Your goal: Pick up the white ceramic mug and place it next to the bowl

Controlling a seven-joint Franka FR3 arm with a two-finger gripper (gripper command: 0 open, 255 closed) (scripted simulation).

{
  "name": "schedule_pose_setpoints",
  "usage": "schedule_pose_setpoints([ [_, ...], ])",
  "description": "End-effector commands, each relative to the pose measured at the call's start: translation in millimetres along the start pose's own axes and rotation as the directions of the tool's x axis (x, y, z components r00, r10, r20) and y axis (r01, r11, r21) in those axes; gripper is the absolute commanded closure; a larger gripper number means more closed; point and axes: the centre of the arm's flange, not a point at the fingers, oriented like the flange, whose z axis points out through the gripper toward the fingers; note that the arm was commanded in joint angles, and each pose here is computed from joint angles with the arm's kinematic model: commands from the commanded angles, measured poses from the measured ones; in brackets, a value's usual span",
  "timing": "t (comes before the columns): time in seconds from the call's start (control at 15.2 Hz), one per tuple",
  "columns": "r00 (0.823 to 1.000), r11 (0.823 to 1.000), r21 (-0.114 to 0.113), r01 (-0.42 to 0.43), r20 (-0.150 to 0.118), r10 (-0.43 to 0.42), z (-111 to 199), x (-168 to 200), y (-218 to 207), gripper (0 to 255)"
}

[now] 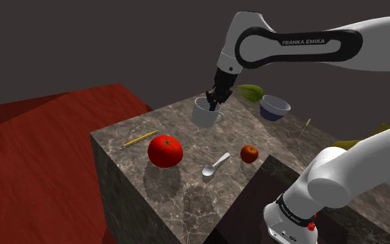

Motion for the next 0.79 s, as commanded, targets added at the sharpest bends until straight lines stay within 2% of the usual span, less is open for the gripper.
schedule_pose_setpoints([
  [0.0, 1.0, 1.0, 0.0, 0.0, 0.0, 0.0, -10.2, 0.3, -1.1, 255],
  [0.2, 1.0, 1.0, 0.0, 0.0, 0.0, 0.0, -22.3, 0.2, -1.6, 255],
  [0.73, 1.0, 1.0, 0.0, 0.0, 0.0, 0.0, -27.6, -7.1, 103.6, 255],
])
